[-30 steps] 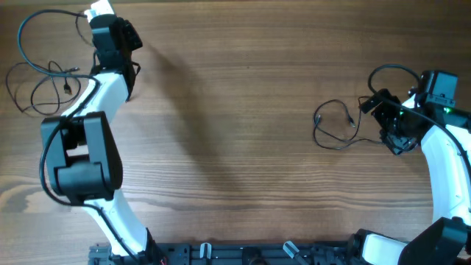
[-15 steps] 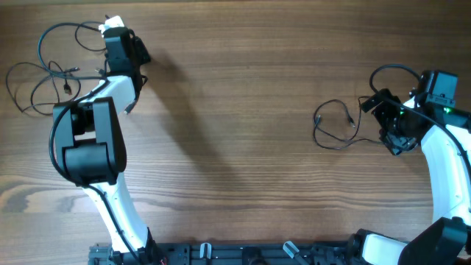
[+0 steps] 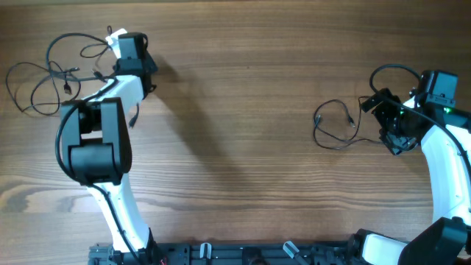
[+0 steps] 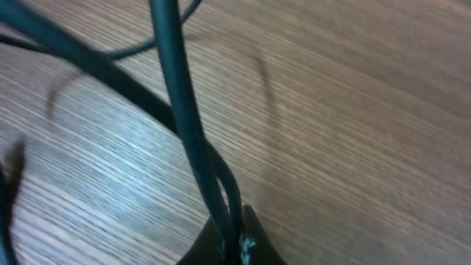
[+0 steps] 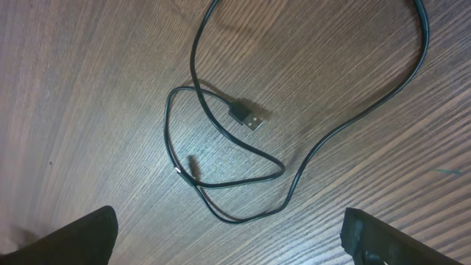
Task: Untangle cables
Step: 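Move the left gripper back toward the table centre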
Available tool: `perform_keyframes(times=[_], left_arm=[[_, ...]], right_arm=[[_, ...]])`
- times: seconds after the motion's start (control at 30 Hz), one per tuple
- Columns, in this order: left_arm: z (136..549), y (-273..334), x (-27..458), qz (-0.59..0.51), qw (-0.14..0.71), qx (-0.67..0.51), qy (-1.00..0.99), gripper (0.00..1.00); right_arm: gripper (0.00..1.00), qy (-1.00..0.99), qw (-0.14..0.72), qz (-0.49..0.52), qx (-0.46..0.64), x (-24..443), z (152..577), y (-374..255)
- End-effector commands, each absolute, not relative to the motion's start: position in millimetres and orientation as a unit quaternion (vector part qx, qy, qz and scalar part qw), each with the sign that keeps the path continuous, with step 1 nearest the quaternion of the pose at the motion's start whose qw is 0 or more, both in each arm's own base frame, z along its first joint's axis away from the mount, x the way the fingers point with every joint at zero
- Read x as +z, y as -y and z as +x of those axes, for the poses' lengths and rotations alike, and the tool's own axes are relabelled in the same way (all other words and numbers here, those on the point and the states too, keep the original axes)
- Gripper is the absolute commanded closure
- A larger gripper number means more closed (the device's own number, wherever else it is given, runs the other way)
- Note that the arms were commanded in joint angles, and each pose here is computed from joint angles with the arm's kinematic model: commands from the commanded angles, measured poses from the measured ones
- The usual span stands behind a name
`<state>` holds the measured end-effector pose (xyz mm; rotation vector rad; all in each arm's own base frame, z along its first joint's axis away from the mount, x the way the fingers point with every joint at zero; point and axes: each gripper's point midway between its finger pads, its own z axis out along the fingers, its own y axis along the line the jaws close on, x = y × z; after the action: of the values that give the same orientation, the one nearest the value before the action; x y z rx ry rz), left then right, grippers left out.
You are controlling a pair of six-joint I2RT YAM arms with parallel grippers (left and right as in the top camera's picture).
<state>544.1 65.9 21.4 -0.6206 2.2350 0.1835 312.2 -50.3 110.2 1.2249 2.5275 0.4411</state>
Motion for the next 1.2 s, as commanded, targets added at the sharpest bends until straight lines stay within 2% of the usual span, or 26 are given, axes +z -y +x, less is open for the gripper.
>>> perform_keyframes(times=[0.0, 0.1, 0.13, 0.17, 0.2, 0.23, 0.27, 0.33, 0.5, 0.67, 0.73, 0.8, 0.87, 1.03, 1.17], left_arm=[[543, -62, 20, -0.243, 0.393, 0.08, -0.883, 0.95], [543, -62, 20, -0.243, 0.394, 0.079, -0.883, 0.93], [543, -62, 21, -0.243, 0.395, 0.079, -0.882, 0.89], [544, -62, 22, -0.243, 0.397, 0.079, -0.881, 0.78], [547, -62, 24, -0.243, 0.404, 0.078, -0.878, 0.48], [551, -62, 30, -0.243, 0.416, 0.075, -0.873, 0.11], [556, -63, 41, -0.24, 0.433, 0.075, -0.866, 0.0], [566, -62, 81, -0.239, 0.476, 0.064, -0.844, 0.0], [558, -37, 140, -0.223, 0.5, 0.045, -0.836, 0.0], [545, 30, 184, -0.221, 0.514, -0.033, -0.828, 0.0], [540, 86, 195, -0.166, 0.506, -0.109, -0.839, 0.0], [527, 147, 198, -0.101, 0.484, -0.185, -0.849, 0.0], [514, 183, 194, -0.066, 0.464, -0.212, -0.857, 0.0], [462, 264, 173, 0.01, 0.406, -0.231, -0.884, 0.0], [419, 303, 153, 0.058, 0.355, -0.229, -0.905, 0.0]], right_arm=[[0.0, -0.879, 0.141, 0.428, 0.157, 106, 312, 48], [0.0, -0.878, 0.15, 0.426, 0.158, 107, 316, 49], [0.0, -0.878, 0.153, 0.426, 0.159, 108, 317, 49], [0.0, -0.877, 0.154, 0.426, 0.159, 108, 318, 49], [0.0, -0.877, 0.154, 0.426, 0.159, 108, 318, 50], [0.0, -0.877, 0.154, 0.426, 0.159, 108, 318, 50], [0.0, -0.877, 0.154, 0.426, 0.159, 108, 318, 50], [0.0, -0.878, 0.152, 0.426, 0.159, 107, 317, 49], [0.0, -0.878, 0.152, 0.426, 0.159, 107, 317, 49], [0.0, -0.878, 0.148, 0.426, 0.158, 107, 315, 49], [0.0, -0.879, 0.146, 0.426, 0.157, 106, 314, 48], [0.0, -0.879, 0.146, 0.426, 0.157, 106, 314, 49], [0.0, -0.879, 0.146, 0.426, 0.157, 106, 314, 48], [0.0, -0.879, 0.145, 0.426, 0.157, 106, 314, 48], [0.0, -0.878, 0.151, 0.425, 0.158, 107, 316, 49]])
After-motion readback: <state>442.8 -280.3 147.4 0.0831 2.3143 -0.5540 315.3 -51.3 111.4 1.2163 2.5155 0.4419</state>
